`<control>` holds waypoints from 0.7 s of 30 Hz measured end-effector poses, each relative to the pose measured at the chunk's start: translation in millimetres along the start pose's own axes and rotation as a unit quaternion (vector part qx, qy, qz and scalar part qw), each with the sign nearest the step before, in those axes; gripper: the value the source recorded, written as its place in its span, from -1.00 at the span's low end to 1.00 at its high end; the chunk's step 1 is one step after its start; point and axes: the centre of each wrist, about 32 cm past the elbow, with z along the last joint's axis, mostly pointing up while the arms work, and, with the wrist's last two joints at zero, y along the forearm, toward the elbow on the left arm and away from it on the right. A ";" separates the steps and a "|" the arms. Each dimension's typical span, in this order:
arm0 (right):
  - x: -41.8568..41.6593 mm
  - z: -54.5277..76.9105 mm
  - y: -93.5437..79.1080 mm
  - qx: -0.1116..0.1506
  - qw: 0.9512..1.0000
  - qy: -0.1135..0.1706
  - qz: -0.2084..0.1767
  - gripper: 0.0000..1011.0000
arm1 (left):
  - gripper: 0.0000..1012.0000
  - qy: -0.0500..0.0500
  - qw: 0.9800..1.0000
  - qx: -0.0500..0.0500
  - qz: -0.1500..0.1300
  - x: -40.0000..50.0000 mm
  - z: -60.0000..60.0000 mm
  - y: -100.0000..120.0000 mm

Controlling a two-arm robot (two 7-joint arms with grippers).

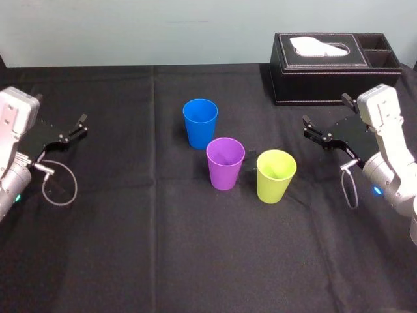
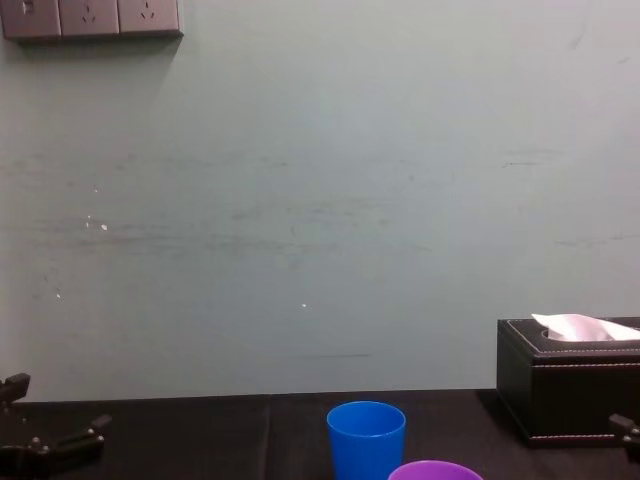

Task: Stack the three plastic cups sequentially using one hand.

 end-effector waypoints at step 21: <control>0.0 0.0 0.0 0.000 1.000 0.000 0.000 0.99 | 1.00 0.000 1.000 0.000 0.000 0.0 0.0 0.0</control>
